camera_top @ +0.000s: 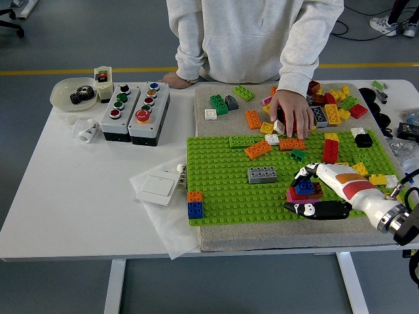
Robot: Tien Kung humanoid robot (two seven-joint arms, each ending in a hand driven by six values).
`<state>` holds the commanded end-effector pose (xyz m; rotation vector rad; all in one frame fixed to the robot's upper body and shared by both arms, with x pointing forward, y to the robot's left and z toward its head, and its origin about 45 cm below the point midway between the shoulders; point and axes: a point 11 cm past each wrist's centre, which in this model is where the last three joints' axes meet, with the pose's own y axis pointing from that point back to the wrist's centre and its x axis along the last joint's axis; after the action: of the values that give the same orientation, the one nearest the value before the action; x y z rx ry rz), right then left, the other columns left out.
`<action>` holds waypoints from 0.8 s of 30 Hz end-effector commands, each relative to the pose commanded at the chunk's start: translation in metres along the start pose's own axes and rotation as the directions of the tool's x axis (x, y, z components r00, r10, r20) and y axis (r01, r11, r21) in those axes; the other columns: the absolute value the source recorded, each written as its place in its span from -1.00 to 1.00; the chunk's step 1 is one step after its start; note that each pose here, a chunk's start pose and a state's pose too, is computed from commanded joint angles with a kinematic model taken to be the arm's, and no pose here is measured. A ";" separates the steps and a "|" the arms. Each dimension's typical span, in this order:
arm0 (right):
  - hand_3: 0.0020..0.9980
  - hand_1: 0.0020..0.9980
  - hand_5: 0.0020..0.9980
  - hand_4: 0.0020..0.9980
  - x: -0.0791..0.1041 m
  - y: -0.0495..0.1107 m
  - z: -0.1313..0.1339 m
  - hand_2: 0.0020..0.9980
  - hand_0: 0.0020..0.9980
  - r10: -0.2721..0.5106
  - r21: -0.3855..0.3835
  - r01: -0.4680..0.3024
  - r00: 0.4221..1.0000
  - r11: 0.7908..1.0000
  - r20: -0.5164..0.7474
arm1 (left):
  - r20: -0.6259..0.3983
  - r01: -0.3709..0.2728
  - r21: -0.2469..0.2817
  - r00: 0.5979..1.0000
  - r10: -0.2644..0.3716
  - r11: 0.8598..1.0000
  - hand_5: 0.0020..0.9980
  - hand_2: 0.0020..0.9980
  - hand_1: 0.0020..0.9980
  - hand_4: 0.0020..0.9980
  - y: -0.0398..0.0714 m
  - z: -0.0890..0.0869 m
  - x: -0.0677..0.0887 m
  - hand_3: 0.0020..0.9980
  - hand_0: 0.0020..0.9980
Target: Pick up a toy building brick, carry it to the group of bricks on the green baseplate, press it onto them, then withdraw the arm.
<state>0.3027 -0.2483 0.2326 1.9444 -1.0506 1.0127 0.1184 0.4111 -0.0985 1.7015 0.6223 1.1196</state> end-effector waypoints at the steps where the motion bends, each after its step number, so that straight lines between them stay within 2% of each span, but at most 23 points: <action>1: 0.16 0.34 0.27 0.79 0.000 0.000 0.000 0.43 0.40 -0.003 -0.002 0.003 1.000 1.000 -0.002 | 0.001 0.000 0.001 1.000 0.000 1.000 0.24 0.57 0.51 0.24 0.000 0.000 0.000 0.18 0.53; 24: 0.16 0.34 0.27 0.79 -0.010 -0.002 -0.007 0.43 0.41 -0.031 0.021 0.031 1.000 0.999 0.001 | 0.002 -0.003 0.000 1.000 0.003 1.000 0.24 0.57 0.51 0.24 0.000 0.001 0.002 0.18 0.54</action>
<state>0.2988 -0.2386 0.2266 1.9731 -1.0113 1.0092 0.1197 0.4123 -0.0978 1.7038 0.6179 1.1201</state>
